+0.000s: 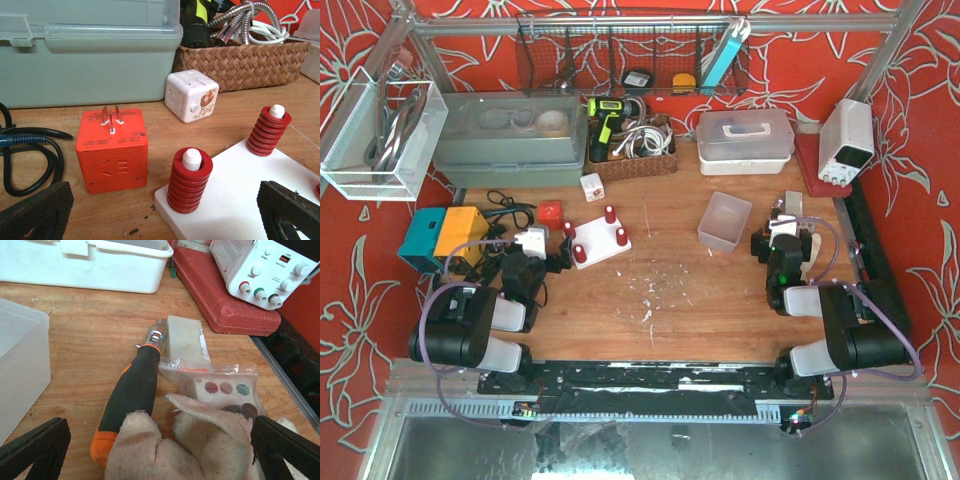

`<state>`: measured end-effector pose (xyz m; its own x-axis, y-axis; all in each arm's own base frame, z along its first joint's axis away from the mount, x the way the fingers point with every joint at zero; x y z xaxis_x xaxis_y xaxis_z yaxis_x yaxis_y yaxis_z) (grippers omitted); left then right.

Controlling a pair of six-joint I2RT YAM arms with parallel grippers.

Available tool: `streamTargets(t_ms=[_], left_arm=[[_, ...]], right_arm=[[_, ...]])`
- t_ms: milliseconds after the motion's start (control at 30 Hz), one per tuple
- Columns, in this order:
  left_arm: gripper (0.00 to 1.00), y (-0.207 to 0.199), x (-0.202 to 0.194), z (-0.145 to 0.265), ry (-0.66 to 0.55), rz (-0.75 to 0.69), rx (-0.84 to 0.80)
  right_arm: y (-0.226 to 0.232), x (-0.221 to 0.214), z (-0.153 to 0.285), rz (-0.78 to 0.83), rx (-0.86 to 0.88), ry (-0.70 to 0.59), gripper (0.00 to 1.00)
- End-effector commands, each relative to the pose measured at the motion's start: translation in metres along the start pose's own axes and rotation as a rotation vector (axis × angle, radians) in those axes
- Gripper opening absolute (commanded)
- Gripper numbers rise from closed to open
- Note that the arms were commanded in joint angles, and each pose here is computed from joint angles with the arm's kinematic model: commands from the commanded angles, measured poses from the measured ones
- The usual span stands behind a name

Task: Install the large spring

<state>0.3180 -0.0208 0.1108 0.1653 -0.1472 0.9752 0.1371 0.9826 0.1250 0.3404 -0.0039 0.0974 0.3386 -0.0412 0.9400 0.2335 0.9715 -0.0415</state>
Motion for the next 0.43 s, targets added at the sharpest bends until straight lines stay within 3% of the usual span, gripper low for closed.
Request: streamTargets(t_ms=[0,400], left_arm=[[0.99,-0.0010,0.0126,-0.0032,-0.045,-0.020,-0.004],[0.99,-0.0016,0.0126,-0.0033,-0.044,-0.021,-0.005]], right_arm=[[-0.0018,0.0084,-0.0003,-0.022,-0.004,-0.029,0.99],[-0.0014,0.0085,-0.0002,-0.022,-0.003,-0.029,0.99]])
Point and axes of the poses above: each gripper's point midway between its finger pads, its own z axis back along the fingers, its own y axis along the line the jaws close on, x = y × z, the point moved 2 cm from there along z, back along the fingers, and after that the axes turned 11 degrees about -z, right-handed, at the moved point
